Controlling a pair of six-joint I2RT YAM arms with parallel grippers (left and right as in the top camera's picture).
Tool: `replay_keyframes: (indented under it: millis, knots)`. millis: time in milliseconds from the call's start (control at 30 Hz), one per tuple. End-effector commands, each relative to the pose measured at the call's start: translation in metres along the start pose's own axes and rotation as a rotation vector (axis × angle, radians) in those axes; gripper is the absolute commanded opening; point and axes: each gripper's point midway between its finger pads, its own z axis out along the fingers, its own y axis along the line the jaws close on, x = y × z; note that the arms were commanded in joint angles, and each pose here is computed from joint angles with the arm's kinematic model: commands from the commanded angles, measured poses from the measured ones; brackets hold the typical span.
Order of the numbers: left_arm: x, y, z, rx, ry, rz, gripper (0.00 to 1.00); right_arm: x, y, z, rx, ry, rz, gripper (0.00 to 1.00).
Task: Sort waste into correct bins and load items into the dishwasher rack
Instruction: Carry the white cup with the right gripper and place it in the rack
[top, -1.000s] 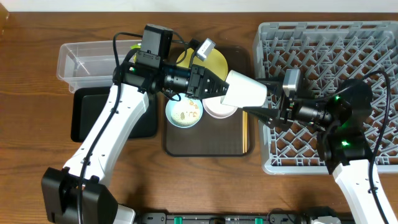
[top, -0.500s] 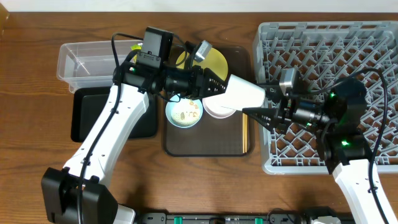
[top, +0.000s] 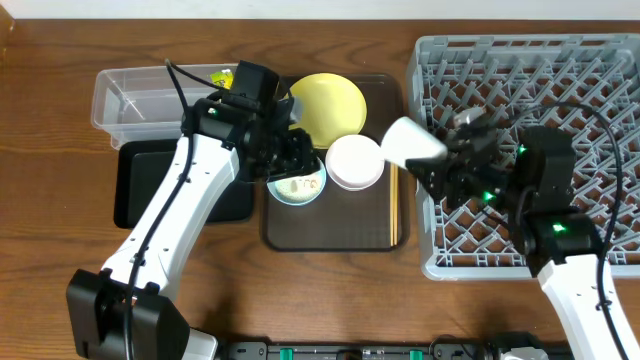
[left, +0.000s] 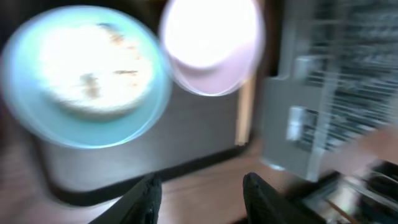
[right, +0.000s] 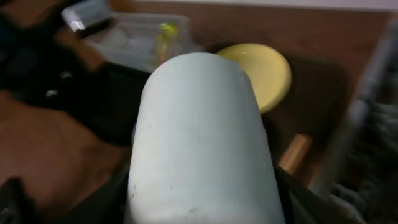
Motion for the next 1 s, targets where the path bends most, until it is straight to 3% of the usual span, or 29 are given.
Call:
replay_keyframes:
  millis: [0, 367, 700, 967]
  knots:
    - [-0.011, 0.03, -0.012, -0.19, -0.084, 0.015, 0.46, -0.032, -0.018, -0.016, 0.185, -0.044, -0.024, 0.01]
    - [-0.011, 0.036, -0.015, -0.228, -0.093, 0.013, 0.46, -0.047, -0.051, -0.09, 0.582, 0.053, 0.096, 0.01]
    - [-0.011, 0.036, -0.015, -0.227, -0.093, 0.013, 0.46, 0.008, -0.113, -0.137, 0.837, 0.258, 0.403, 0.01]
    - [-0.011, 0.036, -0.015, -0.228, -0.093, 0.013, 0.46, 0.066, -0.15, -0.136, 0.905, 0.529, 0.573, 0.01]
